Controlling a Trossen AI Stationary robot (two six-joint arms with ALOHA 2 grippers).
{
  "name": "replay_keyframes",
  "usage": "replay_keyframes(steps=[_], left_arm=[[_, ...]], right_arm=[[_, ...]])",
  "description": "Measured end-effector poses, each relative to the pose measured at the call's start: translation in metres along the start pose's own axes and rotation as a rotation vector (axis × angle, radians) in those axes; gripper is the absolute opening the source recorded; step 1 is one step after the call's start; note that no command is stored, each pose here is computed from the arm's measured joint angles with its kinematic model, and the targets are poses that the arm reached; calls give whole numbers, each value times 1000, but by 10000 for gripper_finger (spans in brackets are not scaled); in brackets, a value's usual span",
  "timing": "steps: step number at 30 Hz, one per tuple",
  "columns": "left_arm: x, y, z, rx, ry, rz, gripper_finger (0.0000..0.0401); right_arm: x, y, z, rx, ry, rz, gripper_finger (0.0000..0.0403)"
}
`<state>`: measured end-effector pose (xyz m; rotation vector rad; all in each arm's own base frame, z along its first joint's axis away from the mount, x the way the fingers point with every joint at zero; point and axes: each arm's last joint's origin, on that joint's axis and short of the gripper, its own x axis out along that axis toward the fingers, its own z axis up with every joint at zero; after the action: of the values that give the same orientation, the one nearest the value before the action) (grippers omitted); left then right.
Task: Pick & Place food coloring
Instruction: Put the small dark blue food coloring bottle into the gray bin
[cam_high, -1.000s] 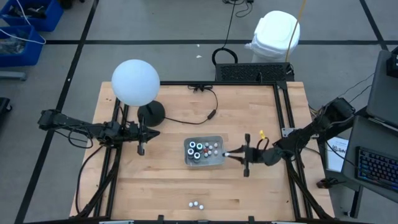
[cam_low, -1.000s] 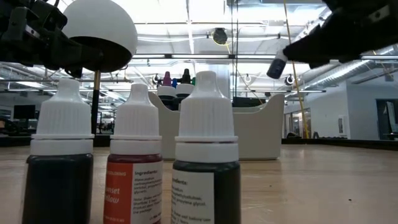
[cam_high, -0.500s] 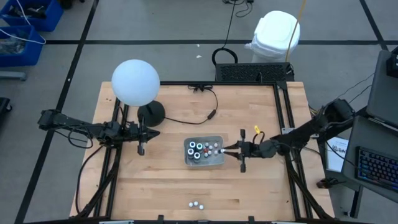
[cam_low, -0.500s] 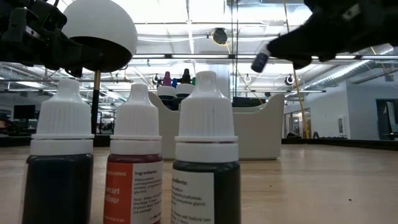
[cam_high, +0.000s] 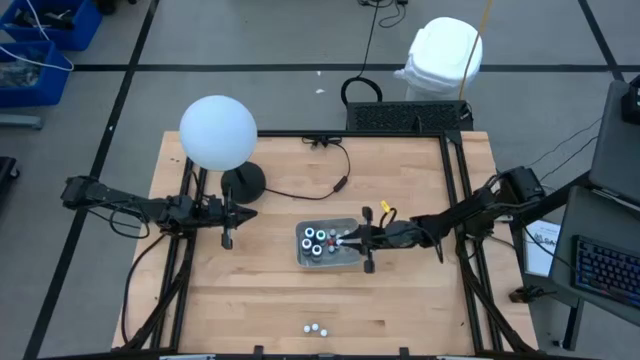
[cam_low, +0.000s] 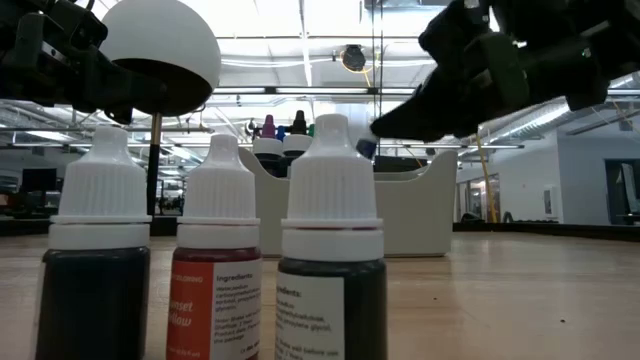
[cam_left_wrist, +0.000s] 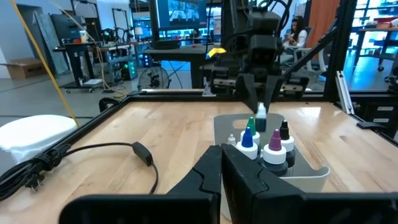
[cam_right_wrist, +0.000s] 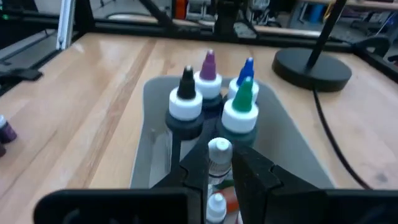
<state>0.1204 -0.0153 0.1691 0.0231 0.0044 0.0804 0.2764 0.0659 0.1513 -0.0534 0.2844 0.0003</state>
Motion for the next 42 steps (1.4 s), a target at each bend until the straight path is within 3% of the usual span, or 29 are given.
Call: replay_keyframes(steps=[14, 24, 27, 33, 36, 42], left_arm=[[0, 0, 0, 0, -1, 0, 17], [0, 0, 0, -1, -1, 0, 17], [0, 0, 0, -1, -1, 0, 17], [0, 0, 0, -1, -1, 0, 17], [0, 0, 0, -1, -1, 0, 17], [0, 0, 0, -9, 0, 0, 17]], right_arm=[[0, 5, -13, 1, 110, 60, 43], [0, 6, -12, 17, 115, 60, 43], [7, 8, -3, 10, 140, 59, 43], [22, 13, 29, -14, 368, -8, 43], [22, 16, 38, 0, 377, -64, 43], [24, 23, 41, 91, 366, -64, 43]])
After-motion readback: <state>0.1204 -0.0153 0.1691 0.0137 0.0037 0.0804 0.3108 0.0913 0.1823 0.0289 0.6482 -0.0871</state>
